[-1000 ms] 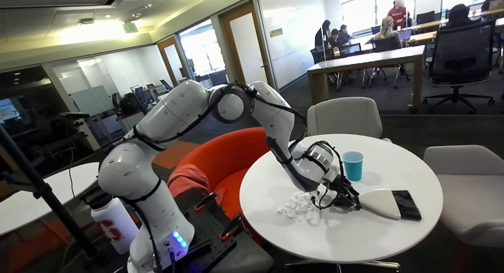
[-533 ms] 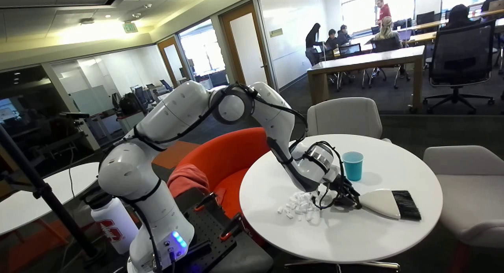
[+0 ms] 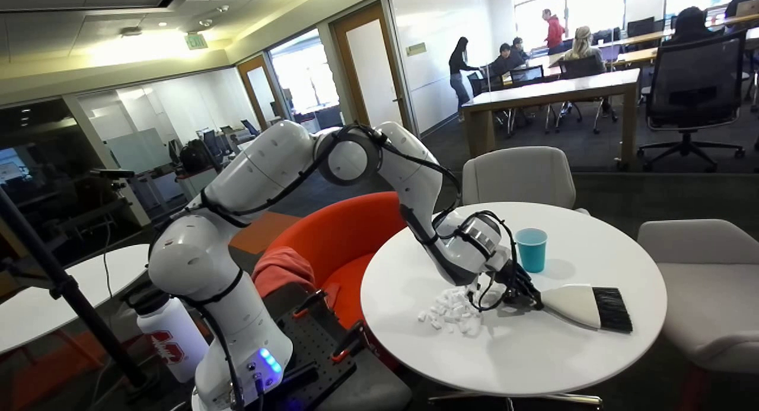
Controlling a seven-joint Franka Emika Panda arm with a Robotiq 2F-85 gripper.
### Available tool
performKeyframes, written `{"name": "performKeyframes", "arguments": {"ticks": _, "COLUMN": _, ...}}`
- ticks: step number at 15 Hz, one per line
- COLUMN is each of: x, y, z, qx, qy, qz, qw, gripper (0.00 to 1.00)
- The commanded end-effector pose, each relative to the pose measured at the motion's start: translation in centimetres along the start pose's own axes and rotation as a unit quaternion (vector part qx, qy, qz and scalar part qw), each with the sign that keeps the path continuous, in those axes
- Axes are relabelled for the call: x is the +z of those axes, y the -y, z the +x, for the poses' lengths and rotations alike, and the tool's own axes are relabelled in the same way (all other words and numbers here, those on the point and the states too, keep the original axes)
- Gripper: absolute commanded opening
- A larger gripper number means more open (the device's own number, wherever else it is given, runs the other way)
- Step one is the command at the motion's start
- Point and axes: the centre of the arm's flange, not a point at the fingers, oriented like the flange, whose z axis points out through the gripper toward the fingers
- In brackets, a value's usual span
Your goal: Sweep the litter on the table slightly to the edge
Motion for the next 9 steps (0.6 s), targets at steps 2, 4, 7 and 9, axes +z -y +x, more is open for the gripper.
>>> {"name": "performKeyframes", "arguments": {"ticks": 2, "x": -4.4, "y": -0.8, "z": 3.1, "qx": 0.003, "qy": 0.029, "qz": -0.050, "qw": 0.9983, "gripper": 0.14}}
{"name": "performKeyframes", "arguments": {"ticks": 4, "x": -6.2, "y": -1.3, "z": 4.0, "qx": 0.014, "qy": 0.035, "qz": -0.067, "qw": 0.9971, "gripper": 0.14}}
{"name": "performKeyframes", "arguments": {"ticks": 7, "x": -8.6, "y": -2.0, "z": 6.0, "qx": 0.035, "qy": 0.044, "qz": -0.086, "qw": 0.9947, "gripper": 0.14}}
{"name": "performKeyframes", "arguments": {"ticks": 9, "x": -10.3, "y": -2.5, "z": 7.3, "qx": 0.046, "qy": 0.060, "qz": -0.080, "qw": 0.9939, "gripper": 0.14}}
